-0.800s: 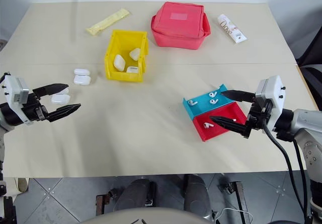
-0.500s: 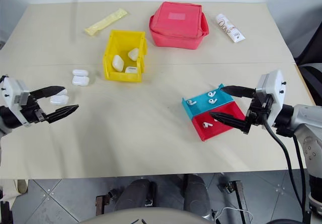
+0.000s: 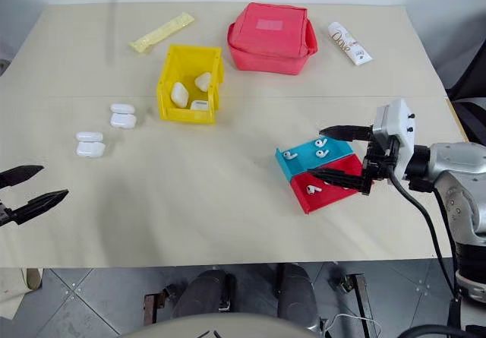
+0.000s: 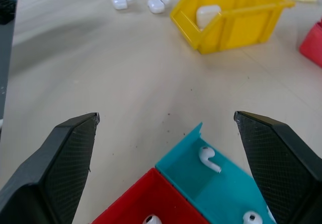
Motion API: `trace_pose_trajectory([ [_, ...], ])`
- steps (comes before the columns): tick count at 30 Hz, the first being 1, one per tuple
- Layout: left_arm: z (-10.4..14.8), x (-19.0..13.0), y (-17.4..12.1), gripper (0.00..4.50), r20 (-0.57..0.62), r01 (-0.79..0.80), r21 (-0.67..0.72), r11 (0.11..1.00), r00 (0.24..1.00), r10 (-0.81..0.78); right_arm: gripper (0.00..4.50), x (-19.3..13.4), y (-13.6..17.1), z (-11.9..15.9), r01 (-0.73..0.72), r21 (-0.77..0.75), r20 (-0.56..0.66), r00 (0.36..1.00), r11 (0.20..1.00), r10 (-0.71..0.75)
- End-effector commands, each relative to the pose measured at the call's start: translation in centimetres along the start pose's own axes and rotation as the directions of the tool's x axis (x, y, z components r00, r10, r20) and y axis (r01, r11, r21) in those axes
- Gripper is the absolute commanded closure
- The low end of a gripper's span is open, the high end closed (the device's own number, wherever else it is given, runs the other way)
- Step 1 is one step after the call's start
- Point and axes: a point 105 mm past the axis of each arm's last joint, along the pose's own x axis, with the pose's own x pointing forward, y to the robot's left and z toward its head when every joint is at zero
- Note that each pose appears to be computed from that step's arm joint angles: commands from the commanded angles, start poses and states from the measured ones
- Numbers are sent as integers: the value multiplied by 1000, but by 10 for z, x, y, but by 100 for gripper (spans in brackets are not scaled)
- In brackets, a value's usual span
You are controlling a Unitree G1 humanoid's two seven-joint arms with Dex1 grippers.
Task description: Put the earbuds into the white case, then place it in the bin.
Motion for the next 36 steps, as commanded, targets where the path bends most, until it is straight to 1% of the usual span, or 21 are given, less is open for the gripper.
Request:
trace_pose_trajectory([
  [1,10,-6,3,3,14,-51,45,998,999,51,0,1,-5,5,-10,-47,15,1000,999,11],
  [4,18,2,3,3,-25,-88,72,993,996,90,0,5,-7,7,-29,-67,18,999,997,30],
  [5,21,7,5,3,-49,-118,58,991,991,121,0,6,-6,8,-40,-73,25,999,997,42],
  [8,28,21,13,3,-152,-228,13,974,962,227,0,9,-3,11,-81,-96,40,996,992,85],
  [11,40,47,19,3,-246,-308,4,951,922,300,0,16,-1,16,-116,-129,61,990,985,124],
  [14,47,66,23,3,-356,-356,14,935,872,337,0,24,-2,21,-123,-151,86,987,981,137],
  [18,50,86,30,3,-508,-414,-59,909,796,330,0,30,-3,18,-131,-156,91,985,979,146],
  [20,49,88,35,3,-577,-460,-75,885,744,338,0,32,-3,15,-131,-157,91,985,979,147],
  [23,49,87,41,3,-649,-526,-100,845,678,345,0,32,-1,13,-126,-155,94,985,980,141],
  [27,53,88,42,3,-692,-560,-151,814,649,318,0,30,1,9,-117,-146,94,987,982,131],
  [30,47,91,48,3,-720,-582,-150,799,618,315,0,30,2,5,-109,-140,91,988,984,123],
  [36,38,105,50,3,-731,-578,-193,793,624,277,0,30,3,5,-97,-145,90,990,985,110],
])
